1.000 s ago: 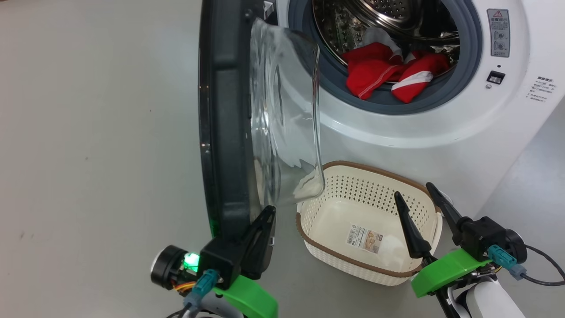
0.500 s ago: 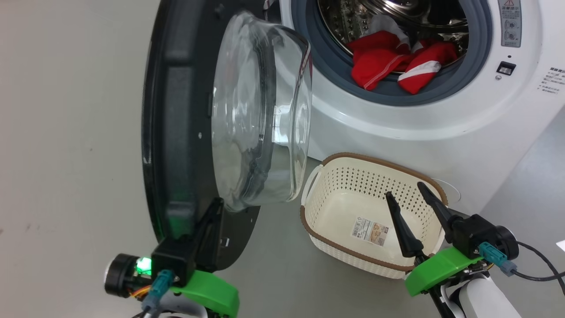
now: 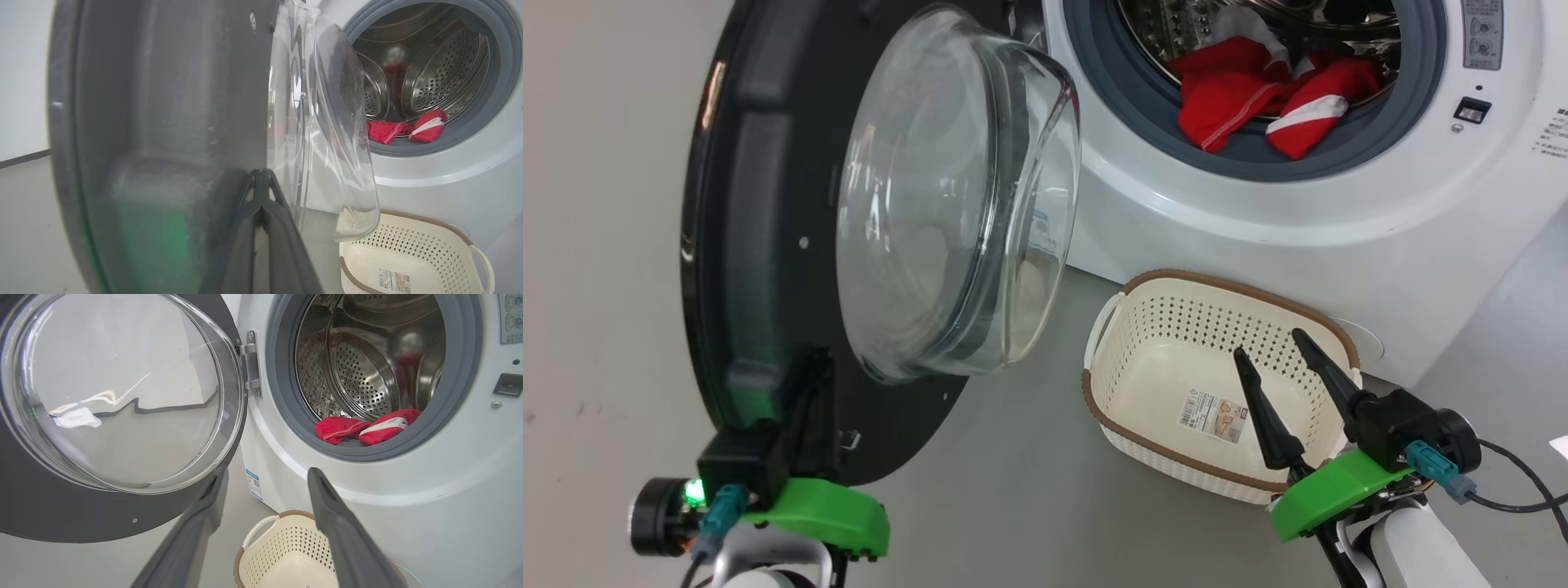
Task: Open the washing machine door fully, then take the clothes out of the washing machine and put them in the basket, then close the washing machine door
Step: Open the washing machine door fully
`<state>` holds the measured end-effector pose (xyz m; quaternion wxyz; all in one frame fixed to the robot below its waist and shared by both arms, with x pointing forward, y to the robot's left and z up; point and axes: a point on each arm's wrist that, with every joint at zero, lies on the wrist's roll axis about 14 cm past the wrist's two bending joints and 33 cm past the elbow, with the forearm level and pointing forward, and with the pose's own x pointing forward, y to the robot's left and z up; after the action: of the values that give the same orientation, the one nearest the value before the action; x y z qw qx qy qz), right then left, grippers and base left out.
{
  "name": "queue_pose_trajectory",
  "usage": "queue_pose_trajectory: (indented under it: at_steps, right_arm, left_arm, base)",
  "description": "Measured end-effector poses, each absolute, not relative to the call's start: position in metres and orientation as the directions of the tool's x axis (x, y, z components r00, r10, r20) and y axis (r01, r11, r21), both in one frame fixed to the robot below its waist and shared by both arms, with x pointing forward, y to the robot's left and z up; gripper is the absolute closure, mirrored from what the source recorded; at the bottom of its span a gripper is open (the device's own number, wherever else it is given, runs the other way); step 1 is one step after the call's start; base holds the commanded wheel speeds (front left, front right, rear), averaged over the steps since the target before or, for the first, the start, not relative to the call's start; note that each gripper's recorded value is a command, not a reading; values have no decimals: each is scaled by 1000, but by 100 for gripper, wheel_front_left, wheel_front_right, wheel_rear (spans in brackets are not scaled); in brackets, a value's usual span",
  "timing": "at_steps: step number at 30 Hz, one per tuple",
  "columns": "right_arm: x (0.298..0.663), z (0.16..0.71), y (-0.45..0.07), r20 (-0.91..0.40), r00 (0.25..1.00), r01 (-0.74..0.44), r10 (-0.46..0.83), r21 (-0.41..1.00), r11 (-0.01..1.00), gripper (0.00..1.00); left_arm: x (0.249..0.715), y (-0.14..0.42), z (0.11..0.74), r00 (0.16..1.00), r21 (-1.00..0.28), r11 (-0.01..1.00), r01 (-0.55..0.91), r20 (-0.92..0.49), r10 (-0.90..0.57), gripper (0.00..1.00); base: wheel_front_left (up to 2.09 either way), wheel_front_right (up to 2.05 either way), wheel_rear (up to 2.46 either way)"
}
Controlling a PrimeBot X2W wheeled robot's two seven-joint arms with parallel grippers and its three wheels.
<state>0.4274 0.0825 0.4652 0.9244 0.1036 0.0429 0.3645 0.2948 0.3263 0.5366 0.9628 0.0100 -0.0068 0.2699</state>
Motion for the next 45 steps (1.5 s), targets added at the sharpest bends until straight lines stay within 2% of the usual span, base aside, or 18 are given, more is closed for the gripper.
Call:
queue_pose_trajectory:
  at_steps: [22,45]
  right_arm:
    - [433,459,79,-13,734,-664,679,193,722,0]
    - [438,453,64,-29,757,-640,653,168,750,0]
  left_arm:
    - [280,385,529,743,-36,745,-666,48,667,100]
    - [289,421,530,702,-35,704,-710,50,710,100]
  base:
    - [0,0,0]
    - [0,0,0]
